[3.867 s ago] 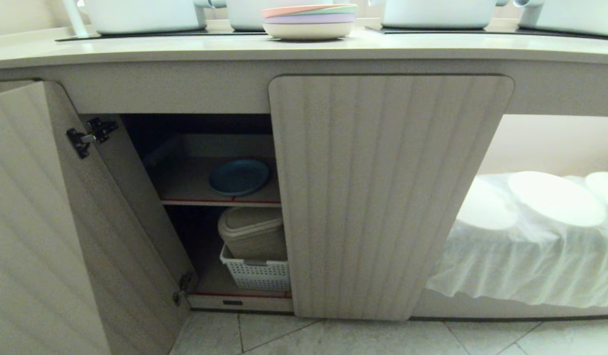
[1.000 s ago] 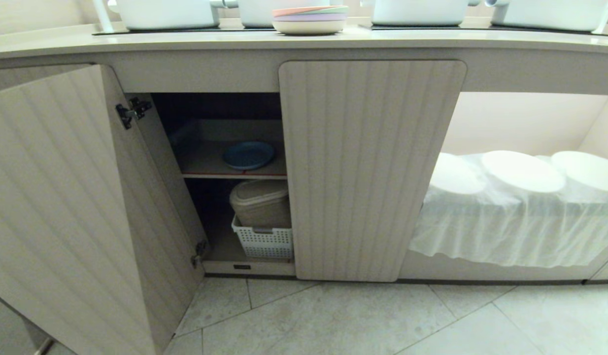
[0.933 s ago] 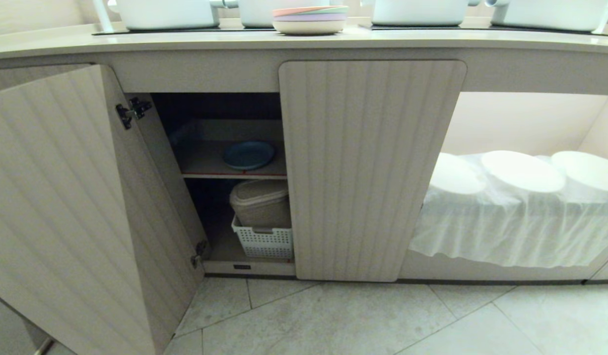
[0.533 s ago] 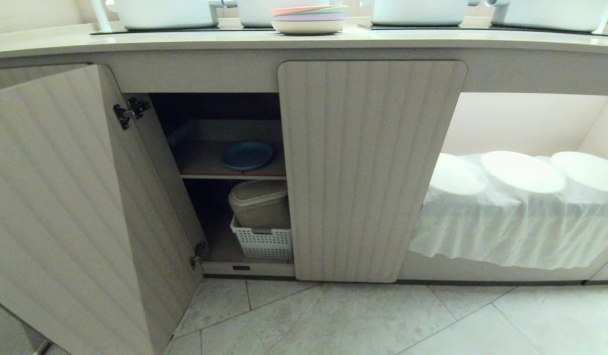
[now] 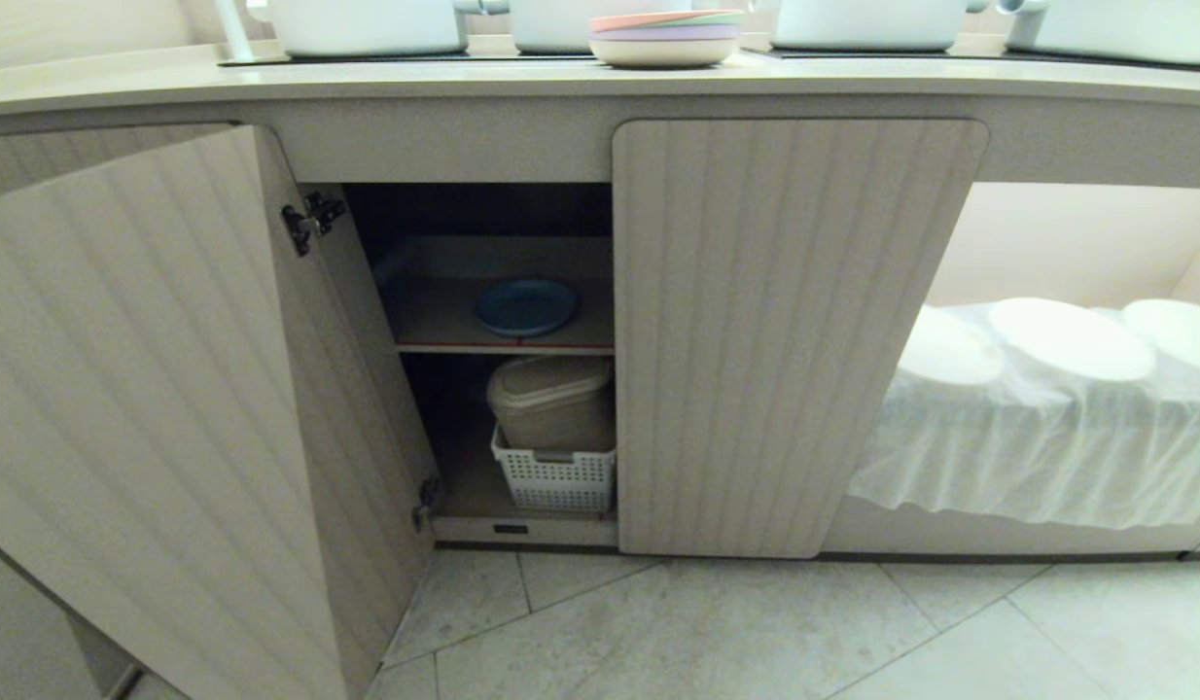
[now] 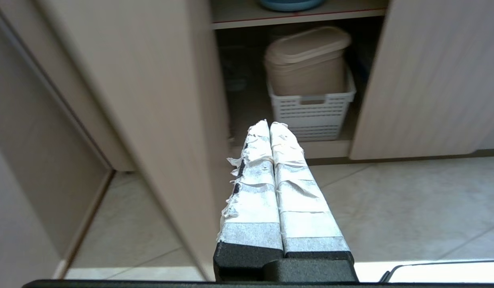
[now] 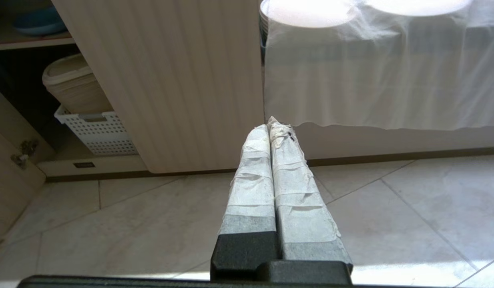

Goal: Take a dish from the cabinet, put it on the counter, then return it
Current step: Close the cabinet door

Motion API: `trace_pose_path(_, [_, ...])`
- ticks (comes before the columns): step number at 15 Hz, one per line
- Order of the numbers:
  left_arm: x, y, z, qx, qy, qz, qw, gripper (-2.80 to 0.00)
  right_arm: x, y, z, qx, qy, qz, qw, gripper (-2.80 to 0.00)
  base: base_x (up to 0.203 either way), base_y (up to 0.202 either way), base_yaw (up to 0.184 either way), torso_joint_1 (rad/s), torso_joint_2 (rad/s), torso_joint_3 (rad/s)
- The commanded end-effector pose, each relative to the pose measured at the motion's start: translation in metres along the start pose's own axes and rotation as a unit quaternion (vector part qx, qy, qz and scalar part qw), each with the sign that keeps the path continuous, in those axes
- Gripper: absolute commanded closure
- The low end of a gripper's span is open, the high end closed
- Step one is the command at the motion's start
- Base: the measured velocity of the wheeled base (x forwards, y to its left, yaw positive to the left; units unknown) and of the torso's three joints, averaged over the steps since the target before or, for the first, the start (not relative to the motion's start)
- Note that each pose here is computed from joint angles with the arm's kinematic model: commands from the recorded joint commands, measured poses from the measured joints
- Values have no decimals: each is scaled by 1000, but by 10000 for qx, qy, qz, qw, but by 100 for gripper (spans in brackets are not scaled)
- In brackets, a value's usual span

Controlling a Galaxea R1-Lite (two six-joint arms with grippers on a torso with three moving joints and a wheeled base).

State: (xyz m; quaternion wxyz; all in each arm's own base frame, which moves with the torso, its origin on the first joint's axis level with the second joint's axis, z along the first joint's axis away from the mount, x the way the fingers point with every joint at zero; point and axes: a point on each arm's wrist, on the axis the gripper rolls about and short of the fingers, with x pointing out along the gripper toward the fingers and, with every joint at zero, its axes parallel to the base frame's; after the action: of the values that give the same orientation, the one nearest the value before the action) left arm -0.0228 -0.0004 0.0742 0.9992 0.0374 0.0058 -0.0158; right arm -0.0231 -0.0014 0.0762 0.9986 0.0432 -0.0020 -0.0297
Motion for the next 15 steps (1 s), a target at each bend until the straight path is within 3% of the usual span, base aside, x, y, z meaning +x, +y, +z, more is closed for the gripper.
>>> trace_pose_path(1, [0, 0, 0, 1, -3, -6, 10000, 0, 0, 0, 0, 0, 0, 0, 10000, 0, 0, 198, -4, 1, -1, 2])
trace_pose_path(11, [0, 0, 0, 1, 6, 8, 10000, 0, 0, 0, 0, 2, 0, 6, 10000, 0, 0, 193, 0, 3, 3, 1])
trace_pose_path(15, [0, 0, 0, 9, 5, 1, 10000, 0, 0, 0, 0, 5, 0, 6, 10000, 0, 0, 54, 0, 1, 1, -1])
